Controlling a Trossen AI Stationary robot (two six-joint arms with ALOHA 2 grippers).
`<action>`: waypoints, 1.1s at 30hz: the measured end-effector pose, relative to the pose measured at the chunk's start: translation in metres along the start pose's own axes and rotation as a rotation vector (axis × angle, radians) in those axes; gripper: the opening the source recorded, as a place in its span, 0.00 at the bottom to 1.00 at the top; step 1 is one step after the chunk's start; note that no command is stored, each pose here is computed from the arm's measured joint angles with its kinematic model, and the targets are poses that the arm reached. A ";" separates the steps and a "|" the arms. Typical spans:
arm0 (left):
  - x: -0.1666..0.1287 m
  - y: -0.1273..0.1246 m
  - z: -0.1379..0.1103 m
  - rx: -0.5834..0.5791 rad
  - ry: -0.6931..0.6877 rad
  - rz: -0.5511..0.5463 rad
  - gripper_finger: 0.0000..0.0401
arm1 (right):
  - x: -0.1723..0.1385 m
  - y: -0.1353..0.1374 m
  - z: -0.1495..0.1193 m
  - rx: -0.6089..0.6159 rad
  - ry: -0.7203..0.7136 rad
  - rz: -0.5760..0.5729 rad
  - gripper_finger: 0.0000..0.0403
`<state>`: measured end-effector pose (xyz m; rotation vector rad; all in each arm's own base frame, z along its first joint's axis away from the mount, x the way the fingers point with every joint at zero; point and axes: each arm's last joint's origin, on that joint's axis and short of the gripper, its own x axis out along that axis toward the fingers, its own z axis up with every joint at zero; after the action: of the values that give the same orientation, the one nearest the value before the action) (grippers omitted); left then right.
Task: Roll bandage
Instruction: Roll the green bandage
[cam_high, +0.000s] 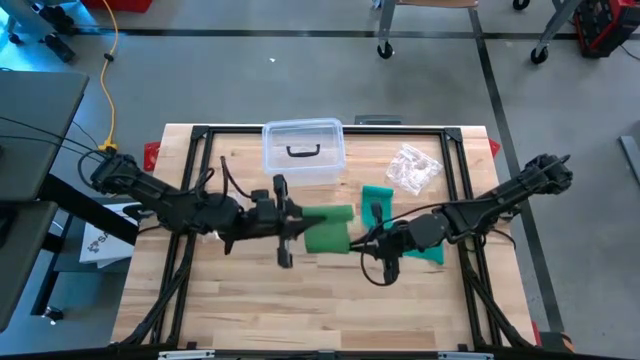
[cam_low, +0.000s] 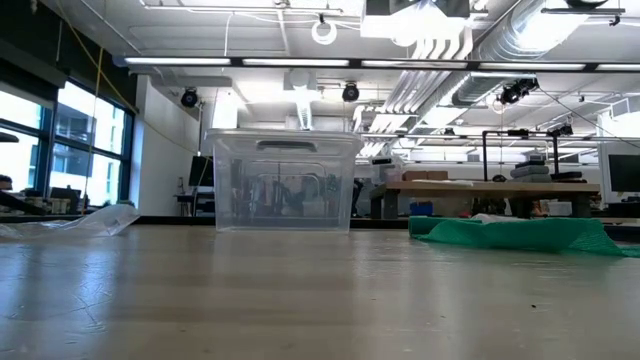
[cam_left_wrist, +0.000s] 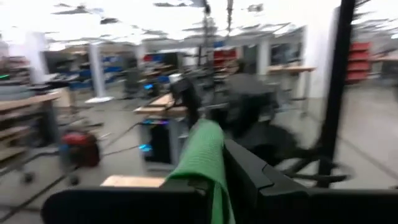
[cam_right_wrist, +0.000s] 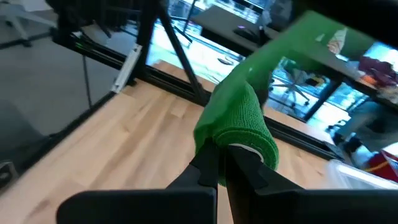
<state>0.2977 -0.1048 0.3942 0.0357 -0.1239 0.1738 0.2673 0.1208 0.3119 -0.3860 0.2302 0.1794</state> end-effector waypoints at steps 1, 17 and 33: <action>0.001 0.004 -0.001 0.000 0.022 0.023 0.10 | -0.001 0.002 0.000 -0.001 -0.002 0.006 0.00; 0.017 0.106 -0.045 -0.209 0.469 0.181 0.48 | -0.006 0.015 0.007 0.053 -0.017 -0.043 0.00; -0.022 0.098 -0.028 -0.010 0.582 -0.057 0.45 | -0.021 0.005 0.016 0.124 -0.063 -0.121 0.00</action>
<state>0.2626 -0.0111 0.3663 -0.0219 0.4561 0.1212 0.2488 0.1285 0.3303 -0.2699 0.1541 0.0578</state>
